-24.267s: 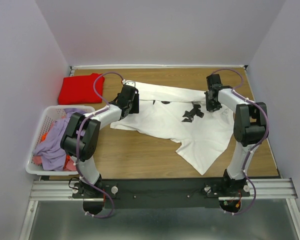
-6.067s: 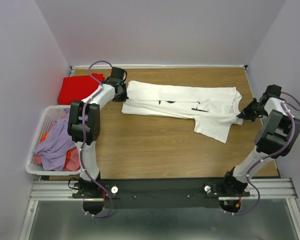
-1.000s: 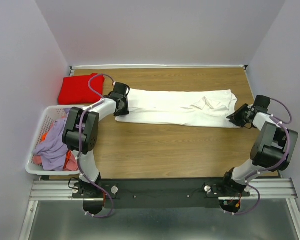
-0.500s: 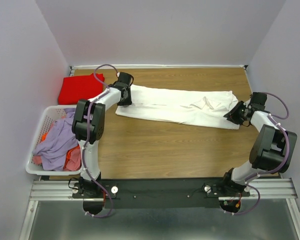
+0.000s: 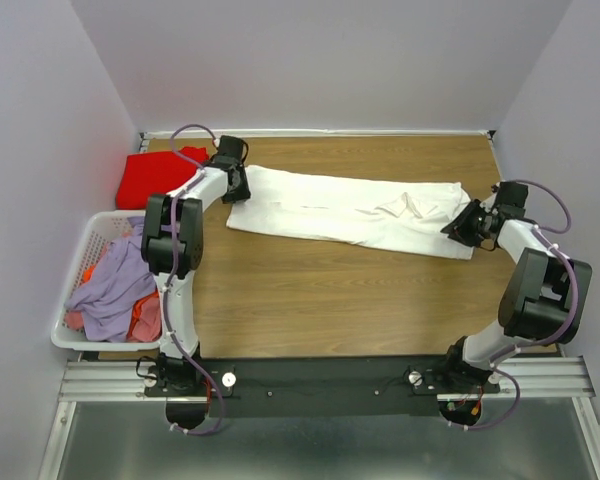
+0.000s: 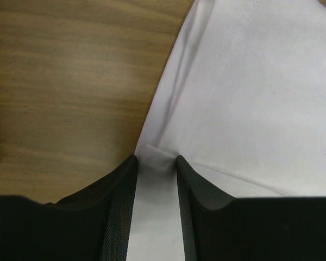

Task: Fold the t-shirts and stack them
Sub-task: Fold the tshirt

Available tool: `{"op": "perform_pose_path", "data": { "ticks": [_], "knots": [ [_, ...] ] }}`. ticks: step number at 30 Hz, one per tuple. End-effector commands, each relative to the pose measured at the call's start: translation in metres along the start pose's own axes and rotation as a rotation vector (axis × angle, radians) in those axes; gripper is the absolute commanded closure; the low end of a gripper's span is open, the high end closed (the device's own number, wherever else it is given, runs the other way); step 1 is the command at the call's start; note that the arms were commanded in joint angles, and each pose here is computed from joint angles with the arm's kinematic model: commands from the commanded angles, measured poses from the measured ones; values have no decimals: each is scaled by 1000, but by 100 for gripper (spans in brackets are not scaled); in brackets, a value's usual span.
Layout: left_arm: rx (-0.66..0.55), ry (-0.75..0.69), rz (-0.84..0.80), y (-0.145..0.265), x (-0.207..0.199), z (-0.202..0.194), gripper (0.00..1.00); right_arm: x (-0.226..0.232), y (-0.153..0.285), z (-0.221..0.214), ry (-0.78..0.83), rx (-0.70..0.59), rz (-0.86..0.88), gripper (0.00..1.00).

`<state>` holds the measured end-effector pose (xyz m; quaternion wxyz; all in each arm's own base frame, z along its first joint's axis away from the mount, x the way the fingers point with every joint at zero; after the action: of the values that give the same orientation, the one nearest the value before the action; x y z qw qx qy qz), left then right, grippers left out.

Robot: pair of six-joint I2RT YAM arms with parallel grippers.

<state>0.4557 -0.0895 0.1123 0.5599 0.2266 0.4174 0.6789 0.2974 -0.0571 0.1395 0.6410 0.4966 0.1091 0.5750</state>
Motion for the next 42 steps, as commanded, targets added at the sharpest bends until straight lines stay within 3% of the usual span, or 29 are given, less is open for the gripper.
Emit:
{"op": "perform_pose_path", "data": {
  "ticks": [1,5,10,18,24,30,34,39,42],
  "knots": [
    [-10,66,-43,24,15,0,56,23,-7,2,106,37,93,62],
    [-20,68,-102,46,14,-11,53,43,-15,2,139,51,149,62],
    [-23,52,-106,64,21,-34,52,41,-32,-4,68,71,169,62],
    [-4,2,-88,71,23,-59,52,20,-54,-15,15,93,20,62],
    [30,-15,-26,54,31,-77,52,4,-63,-19,-12,104,-61,62],
    [78,-16,37,42,38,-83,54,-31,-58,-22,-138,92,-165,62],
    [155,-20,43,55,51,-108,55,-60,-45,-31,-268,85,-227,63],
    [139,-37,27,82,58,-113,56,-54,-29,-29,-231,63,-175,62],
    [68,-38,-43,102,46,-91,48,-40,-18,-15,-179,21,-129,61]
  ]
}}
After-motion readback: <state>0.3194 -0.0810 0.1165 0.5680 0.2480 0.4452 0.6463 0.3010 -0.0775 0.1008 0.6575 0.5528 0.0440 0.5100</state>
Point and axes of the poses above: each gripper's point midway between its finger pads, its own y axis back along the fingers, its own x axis along the line the jaws close on, z = x × y, the point moved 10 cm from there along y, back along the fingers, and after that the axes turned 7 degrees about y, right-handed, at the moved point
